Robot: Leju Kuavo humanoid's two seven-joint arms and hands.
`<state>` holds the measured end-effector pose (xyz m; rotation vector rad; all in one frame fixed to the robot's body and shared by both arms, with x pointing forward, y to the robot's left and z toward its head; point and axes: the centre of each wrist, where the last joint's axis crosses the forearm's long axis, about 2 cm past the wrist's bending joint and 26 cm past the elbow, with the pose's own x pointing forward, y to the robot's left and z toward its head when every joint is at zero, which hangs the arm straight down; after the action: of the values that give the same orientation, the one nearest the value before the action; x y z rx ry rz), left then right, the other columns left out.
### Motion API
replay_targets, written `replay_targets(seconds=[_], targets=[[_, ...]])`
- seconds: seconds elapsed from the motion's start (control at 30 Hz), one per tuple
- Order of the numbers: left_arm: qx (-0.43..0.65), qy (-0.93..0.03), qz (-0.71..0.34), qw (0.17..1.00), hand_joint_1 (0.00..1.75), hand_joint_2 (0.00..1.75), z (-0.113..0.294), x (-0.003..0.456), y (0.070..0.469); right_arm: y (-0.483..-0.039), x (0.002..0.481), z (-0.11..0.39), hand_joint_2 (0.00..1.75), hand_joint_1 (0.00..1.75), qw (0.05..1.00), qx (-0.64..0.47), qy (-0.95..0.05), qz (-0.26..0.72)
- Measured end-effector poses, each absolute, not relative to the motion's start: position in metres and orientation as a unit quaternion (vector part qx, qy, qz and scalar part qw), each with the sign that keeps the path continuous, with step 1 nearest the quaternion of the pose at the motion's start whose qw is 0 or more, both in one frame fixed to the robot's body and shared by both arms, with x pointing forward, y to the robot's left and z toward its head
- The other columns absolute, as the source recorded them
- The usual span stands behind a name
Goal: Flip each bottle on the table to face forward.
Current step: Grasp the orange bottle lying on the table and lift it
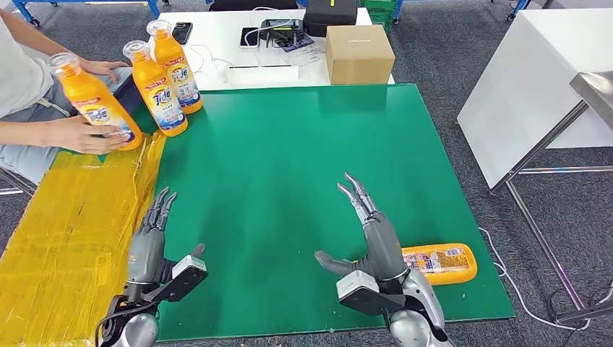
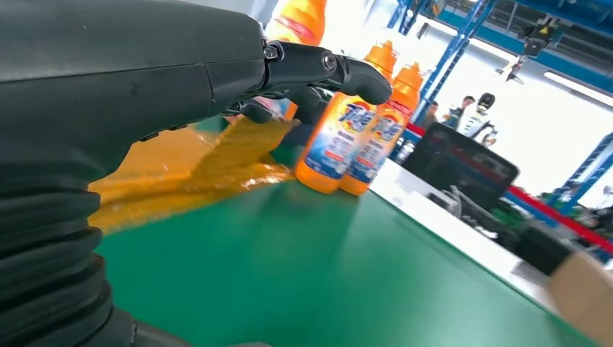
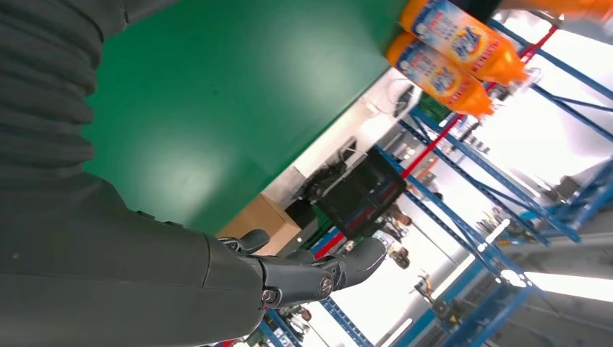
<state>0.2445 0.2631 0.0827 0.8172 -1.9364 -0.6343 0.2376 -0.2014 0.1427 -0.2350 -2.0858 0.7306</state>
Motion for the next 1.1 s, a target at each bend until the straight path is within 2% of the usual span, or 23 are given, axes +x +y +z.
replay_targets(seconds=[0.33,0.5,0.57,0.73,0.9,1.1], targets=[[0.161,-0.851,-0.147,0.477,0.0,1.75,0.108,0.226,0.245,-0.239,0.227,0.119,1.75,0.0,0.438,-0.219,-0.754,0.438],[0.095,-0.863,-0.124,0.481,0.0,1.75,0.115,0.224,0.237,-0.292,0.225,0.106,1.75,0.0,0.475,-0.26,-0.678,0.497],[0.085,-0.865,-0.121,0.48,0.0,1.75,0.116,0.224,0.236,-0.31,0.227,0.103,1.75,0.0,0.479,-0.269,-0.663,0.508],[0.078,-0.866,-0.119,0.479,0.0,1.75,0.116,0.224,0.235,-0.323,0.228,0.1,1.75,0.0,0.481,-0.275,-0.654,0.515],[0.044,-0.874,-0.108,0.473,0.0,1.75,0.121,0.226,0.227,-0.387,0.231,0.088,1.75,0.0,0.514,-0.32,-0.576,0.549],[0.033,-0.876,-0.106,0.469,0.0,1.75,0.124,0.229,0.224,-0.41,0.236,0.079,1.75,0.0,0.542,-0.339,-0.532,0.555]])
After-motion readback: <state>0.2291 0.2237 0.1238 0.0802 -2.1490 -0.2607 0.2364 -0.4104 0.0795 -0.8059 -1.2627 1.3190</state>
